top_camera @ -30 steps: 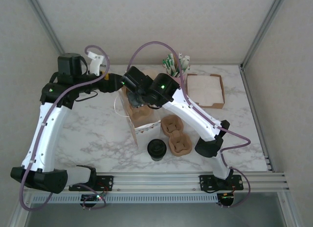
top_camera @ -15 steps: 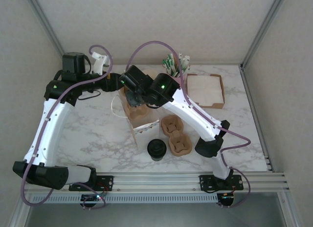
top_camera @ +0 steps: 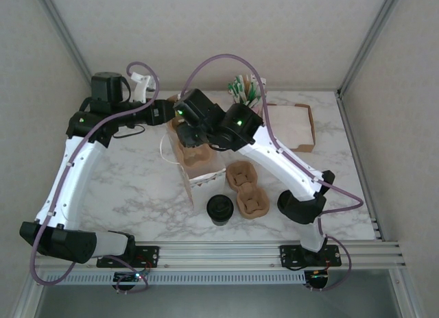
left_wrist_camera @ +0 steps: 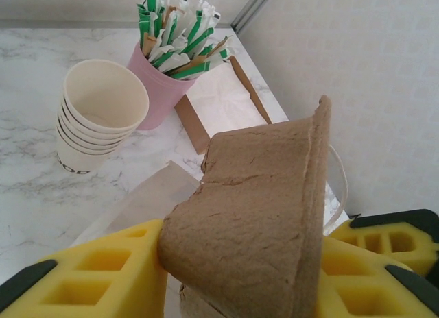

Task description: Pack the takeout coffee

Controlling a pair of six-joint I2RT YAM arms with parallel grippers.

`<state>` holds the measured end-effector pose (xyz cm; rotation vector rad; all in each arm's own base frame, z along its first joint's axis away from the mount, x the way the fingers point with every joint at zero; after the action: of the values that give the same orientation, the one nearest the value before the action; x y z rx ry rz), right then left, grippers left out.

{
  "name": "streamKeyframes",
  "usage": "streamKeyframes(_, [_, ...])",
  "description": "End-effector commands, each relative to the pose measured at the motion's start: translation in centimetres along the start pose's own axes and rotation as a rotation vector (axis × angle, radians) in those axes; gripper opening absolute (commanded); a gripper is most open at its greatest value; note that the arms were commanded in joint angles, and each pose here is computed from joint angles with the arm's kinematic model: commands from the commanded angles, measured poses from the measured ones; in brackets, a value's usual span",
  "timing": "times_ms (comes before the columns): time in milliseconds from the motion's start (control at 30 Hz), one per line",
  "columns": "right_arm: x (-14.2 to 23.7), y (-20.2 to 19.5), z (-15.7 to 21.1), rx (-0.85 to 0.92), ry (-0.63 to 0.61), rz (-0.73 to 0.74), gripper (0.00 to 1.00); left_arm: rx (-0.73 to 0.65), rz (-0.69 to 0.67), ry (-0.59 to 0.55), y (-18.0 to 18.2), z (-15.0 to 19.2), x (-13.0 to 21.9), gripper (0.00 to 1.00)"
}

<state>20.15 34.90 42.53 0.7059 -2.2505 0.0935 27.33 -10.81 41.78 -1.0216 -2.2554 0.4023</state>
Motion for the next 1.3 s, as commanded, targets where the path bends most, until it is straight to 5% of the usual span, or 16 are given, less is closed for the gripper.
streamKeyframes(0, [1.0,0.2,-0.4,0.005,-0.061,-0.040,0.44,0.028,-0.001,-0.030,-0.4,-0.2,0.2,0.39])
streamKeyframes(267, [0.7,0.1,0.0,0.007,-0.046,-0.031,0.56,0.137,-0.030,-0.055,0.1,-0.3,-0.2,0.34])
streamKeyframes(1067, [0.3,-0.9,-0.1,0.104,-0.065,0.056,0.55,0.237,0.000,0.034,0.6,-0.7,-1.2,0.34])
streamKeyframes(1267, [-0.3,-0.7,0.0,0.089,-0.058,0.058,0.55,0.289,-0.037,0.049,1.2,-0.5,-1.7,0.26])
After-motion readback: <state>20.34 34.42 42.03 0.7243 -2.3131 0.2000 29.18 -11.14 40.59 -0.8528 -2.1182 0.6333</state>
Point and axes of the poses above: each hand's point on the last joint's axis, 136 mm out from that joint toward the fingers, its own x axis back along the fingers, its own y axis along the line the jaws close on, z = x × y, the point moved 10 cm from there along x, back along the fingers, and after that the axes turned 4 degrees about -x, right-handed, at the moved point
